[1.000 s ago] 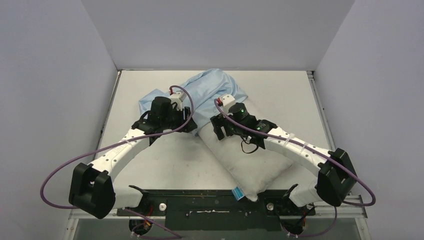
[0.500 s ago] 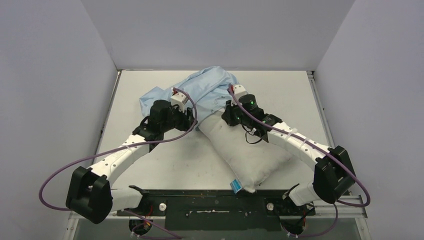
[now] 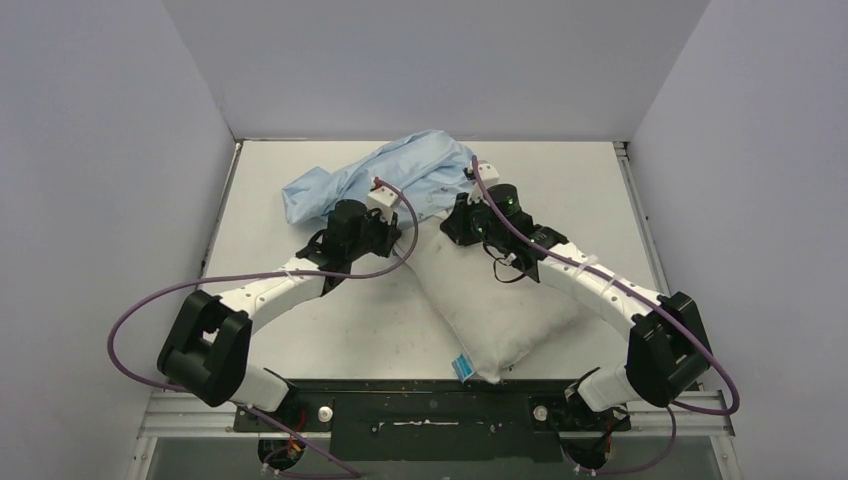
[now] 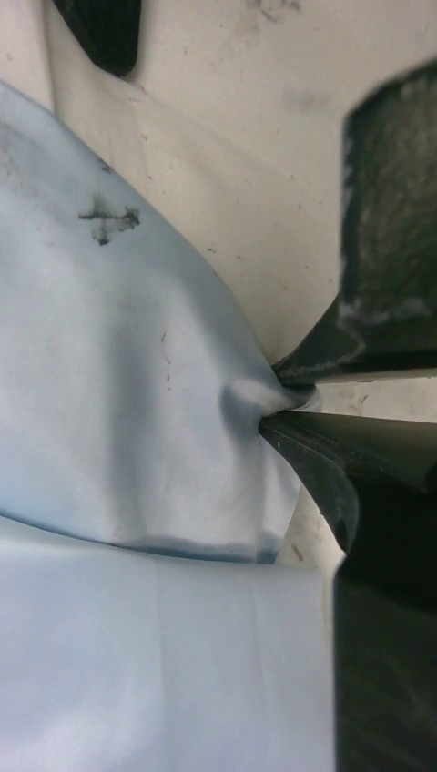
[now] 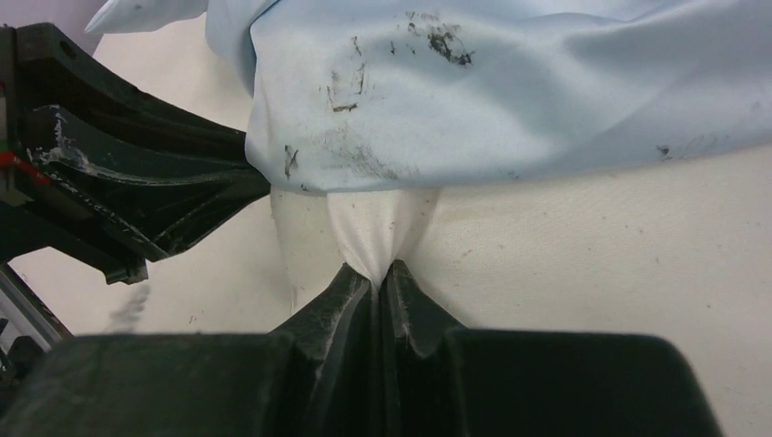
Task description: Put the pillow into the pillowcase
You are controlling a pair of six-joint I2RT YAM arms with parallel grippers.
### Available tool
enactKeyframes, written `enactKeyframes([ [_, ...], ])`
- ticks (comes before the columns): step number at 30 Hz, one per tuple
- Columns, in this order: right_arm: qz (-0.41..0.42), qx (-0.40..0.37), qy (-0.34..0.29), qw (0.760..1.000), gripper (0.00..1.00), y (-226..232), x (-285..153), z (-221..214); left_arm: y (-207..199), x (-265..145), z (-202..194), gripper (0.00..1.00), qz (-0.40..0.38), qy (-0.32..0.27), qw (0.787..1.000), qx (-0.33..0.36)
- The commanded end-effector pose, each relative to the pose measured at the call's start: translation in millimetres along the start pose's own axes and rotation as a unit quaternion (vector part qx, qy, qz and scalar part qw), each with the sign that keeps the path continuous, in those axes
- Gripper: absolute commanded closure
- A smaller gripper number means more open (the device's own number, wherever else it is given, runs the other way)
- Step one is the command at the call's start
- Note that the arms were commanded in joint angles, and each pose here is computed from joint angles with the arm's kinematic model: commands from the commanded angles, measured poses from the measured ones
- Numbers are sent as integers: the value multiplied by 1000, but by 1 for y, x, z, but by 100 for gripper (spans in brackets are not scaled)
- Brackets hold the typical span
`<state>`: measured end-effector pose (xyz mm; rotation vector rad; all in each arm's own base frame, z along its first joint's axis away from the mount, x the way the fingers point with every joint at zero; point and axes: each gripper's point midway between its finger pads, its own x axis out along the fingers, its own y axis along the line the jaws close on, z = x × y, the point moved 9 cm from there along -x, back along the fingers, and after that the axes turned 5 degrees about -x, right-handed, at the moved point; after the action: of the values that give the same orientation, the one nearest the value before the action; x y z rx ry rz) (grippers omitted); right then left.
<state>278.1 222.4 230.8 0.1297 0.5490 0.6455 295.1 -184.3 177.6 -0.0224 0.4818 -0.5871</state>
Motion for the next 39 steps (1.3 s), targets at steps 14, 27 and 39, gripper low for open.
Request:
enactKeyframes([
  [14,-9,137,-326,935,100,-20,-65,229,-109,-109,239,100,-184,-293,937,44],
  [27,-22,202,-315,927,100,-31,-58,171,-96,-92,152,100,-175,-148,972,-45],
  [39,51,176,-352,918,100,14,-121,189,-55,-70,248,100,-117,-200,968,-102],
])
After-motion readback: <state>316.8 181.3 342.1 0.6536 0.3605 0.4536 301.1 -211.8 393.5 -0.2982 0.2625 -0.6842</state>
